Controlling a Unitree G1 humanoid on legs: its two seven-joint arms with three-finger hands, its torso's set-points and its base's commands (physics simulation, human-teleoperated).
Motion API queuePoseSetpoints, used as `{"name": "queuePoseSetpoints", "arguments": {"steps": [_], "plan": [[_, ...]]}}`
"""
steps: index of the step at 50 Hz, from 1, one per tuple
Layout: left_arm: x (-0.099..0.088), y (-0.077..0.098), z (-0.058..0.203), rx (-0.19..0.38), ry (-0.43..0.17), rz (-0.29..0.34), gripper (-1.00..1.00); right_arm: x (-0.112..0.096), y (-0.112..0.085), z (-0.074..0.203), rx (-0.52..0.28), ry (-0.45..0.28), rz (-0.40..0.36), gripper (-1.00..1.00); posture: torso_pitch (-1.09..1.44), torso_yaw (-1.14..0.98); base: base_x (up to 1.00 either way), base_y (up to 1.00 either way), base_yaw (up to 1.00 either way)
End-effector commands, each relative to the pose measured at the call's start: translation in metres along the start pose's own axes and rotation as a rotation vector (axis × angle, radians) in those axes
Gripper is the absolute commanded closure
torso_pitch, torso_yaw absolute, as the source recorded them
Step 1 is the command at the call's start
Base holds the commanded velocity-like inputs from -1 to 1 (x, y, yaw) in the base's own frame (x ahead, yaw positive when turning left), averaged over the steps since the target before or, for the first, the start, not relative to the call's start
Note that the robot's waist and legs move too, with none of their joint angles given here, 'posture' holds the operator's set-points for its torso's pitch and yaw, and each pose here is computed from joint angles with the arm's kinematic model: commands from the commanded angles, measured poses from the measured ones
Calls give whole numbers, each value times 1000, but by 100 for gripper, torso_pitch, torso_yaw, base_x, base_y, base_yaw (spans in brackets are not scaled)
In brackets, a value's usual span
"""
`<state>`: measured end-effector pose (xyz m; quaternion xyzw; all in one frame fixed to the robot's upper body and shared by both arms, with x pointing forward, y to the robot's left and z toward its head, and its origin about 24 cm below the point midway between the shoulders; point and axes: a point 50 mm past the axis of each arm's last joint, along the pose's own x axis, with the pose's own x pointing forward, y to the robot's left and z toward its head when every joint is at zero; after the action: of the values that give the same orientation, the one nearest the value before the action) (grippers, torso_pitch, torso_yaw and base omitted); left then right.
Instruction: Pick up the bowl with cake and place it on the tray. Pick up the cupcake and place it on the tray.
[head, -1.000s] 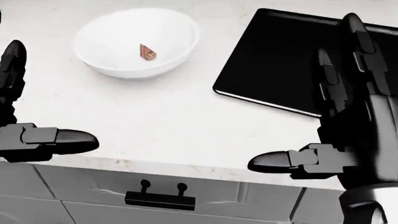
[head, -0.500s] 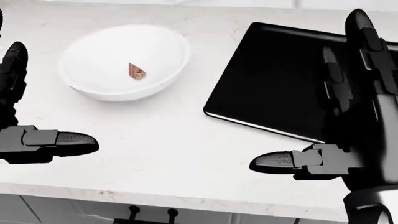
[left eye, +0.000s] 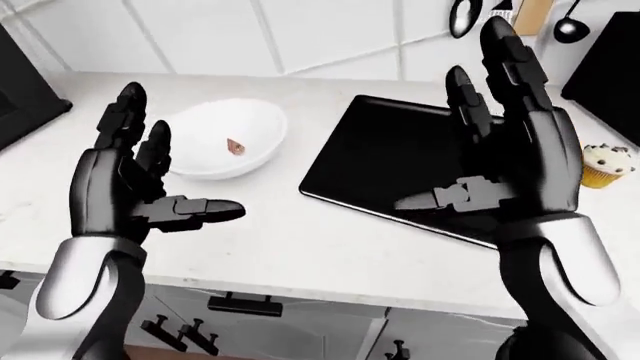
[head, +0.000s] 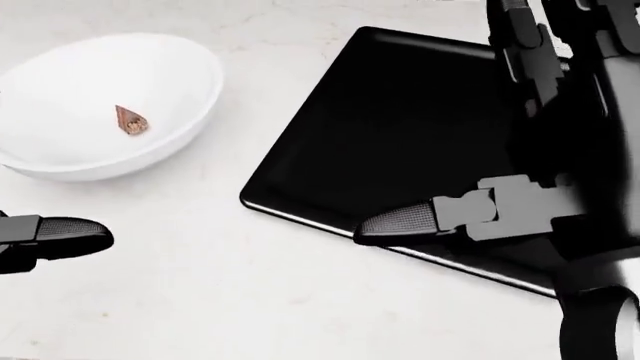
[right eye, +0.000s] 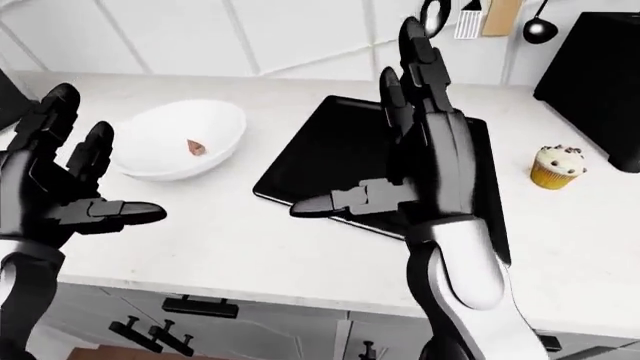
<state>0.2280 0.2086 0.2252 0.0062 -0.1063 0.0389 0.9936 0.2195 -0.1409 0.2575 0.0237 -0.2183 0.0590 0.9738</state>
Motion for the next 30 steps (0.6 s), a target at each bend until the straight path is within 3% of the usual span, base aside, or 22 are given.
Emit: {"name": "queuePoseSetpoints", "arguments": {"steps": [1, 9, 13, 15, 18, 25, 26, 28, 30], "plan": [[-2, -3, 17, 7, -93, -20, -100, -2, 1, 9, -8, -41, -8, -100, 0, 0, 0, 0, 0], [2, -6, 26, 68, -119, -14, -100, -11, -6, 15, 0, -64, -27, -100, 0, 0, 0, 0, 0], [10, -7, 26, 135, -130, 4, -100, -16, -12, 22, 2, -81, -43, -100, 0, 0, 0, 0, 0], [16, -8, 23, 211, -143, 25, -100, -19, -16, 26, 2, -88, -53, -100, 0, 0, 0, 0, 0], [25, -10, 17, 249, -144, 31, -100, -22, -19, 30, 2, -94, -62, -100, 0, 0, 0, 0, 0], [45, -17, 11, 418, -181, 69, -100, -25, -21, 29, 5, -98, -70, -100, 0, 0, 0, 0, 0], [50, -17, 11, 465, -199, 81, -100, -25, -21, 28, 7, -98, -71, -100, 0, 0, 0, 0, 0], [53, -19, 13, 469, -201, 80, -100, -25, -22, 28, 9, -98, -74, -100, 0, 0, 0, 0, 0], [60, -21, 13, 525, -220, 97, -100, -26, -23, 27, 11, -99, -77, -100, 0, 0, 0, 0, 0]]}}
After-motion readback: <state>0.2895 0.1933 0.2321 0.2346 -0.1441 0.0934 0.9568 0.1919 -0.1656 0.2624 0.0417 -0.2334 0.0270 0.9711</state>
